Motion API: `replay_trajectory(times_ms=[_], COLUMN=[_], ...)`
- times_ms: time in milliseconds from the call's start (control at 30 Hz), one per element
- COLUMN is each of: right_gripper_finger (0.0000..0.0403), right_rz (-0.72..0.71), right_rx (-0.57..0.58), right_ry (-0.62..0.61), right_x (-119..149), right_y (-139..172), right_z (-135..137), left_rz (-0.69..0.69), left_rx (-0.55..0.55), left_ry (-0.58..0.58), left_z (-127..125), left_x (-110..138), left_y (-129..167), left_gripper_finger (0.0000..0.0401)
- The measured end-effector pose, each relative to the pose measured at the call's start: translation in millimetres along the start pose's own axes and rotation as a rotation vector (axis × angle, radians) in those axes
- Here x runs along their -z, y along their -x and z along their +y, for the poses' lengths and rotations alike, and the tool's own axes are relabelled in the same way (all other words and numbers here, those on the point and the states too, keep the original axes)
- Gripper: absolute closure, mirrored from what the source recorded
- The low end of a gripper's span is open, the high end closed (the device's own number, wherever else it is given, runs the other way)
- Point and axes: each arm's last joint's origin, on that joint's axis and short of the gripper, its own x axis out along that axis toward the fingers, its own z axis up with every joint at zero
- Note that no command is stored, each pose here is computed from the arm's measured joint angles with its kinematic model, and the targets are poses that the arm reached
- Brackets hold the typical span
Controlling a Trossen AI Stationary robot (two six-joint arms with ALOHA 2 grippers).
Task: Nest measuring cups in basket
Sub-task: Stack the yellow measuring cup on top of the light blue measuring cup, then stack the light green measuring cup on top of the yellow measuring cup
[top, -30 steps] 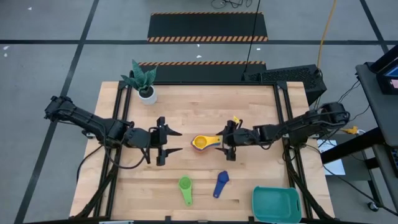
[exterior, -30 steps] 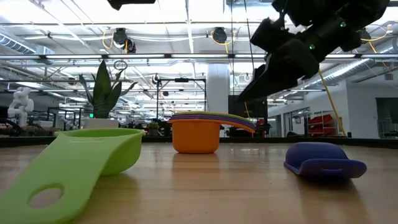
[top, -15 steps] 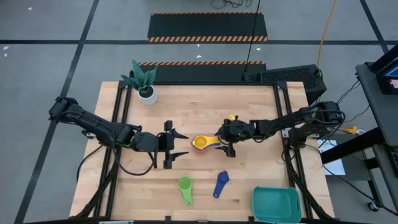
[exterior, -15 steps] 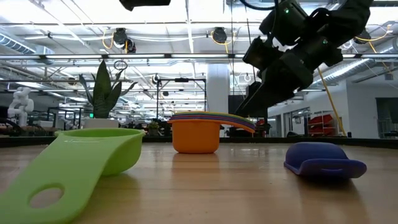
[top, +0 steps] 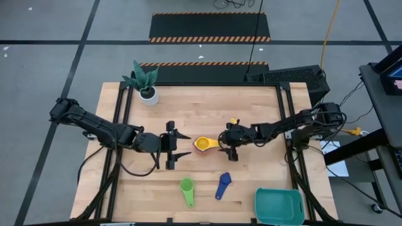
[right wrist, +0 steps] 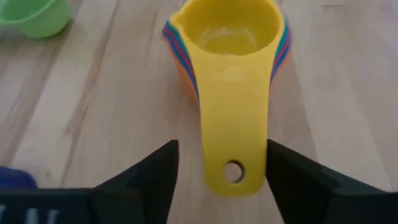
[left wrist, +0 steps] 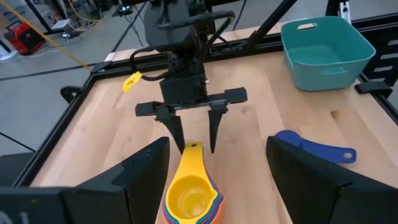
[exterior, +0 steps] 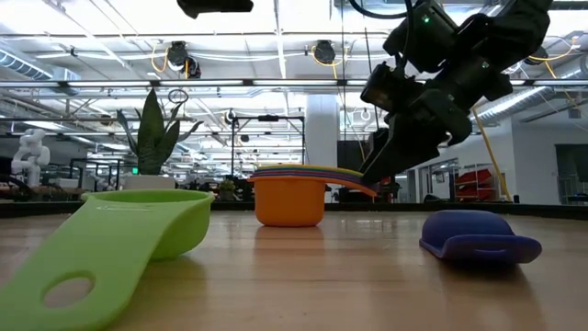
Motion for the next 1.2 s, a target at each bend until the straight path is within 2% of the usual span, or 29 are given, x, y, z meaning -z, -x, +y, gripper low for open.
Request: replay_trajectory(times_ms=[200,333,733,933,1067,1200], right_gripper_finger=[0.0238,0.0252,0.0193,0.0173,0.0171,0.0171], right_rz=[-0.001,-0.02,-0.038,-0.085,-0.142,-0.209], right_rx=[0.01,0.028,0.008,0.074,0.107,0.094], right_ry=[-0.01,-0.006,-0.013,0.009,0.021,0.03], right_x=[0.3,-1.4,-4.3,-11.9,-20.0,-27.8], right_y=[-0.1,-0.2,4.6,20.7,40.7,61.8], right_z=[4.9,6.2,14.2,23.4,29.9,35.6], left_rz=[0.0,-0.001,0.022,0.005,0.032,0.049], left_rx=[0.002,0.004,0.01,0.036,0.092,0.099], left_ry=[0.008,0.011,0.032,0.082,-0.066,-0.187], left_z=[-0.4,-1.1,-2.4,-12.0,-35.5,-51.2], left_x=[0.0,0.0,2.3,0.8,5.3,8.1], left_y=[0.2,0.4,0.9,2.2,-1.7,-9.9], left_gripper_finger=[0.013,0.013,0.013,0.013,0.013,0.013])
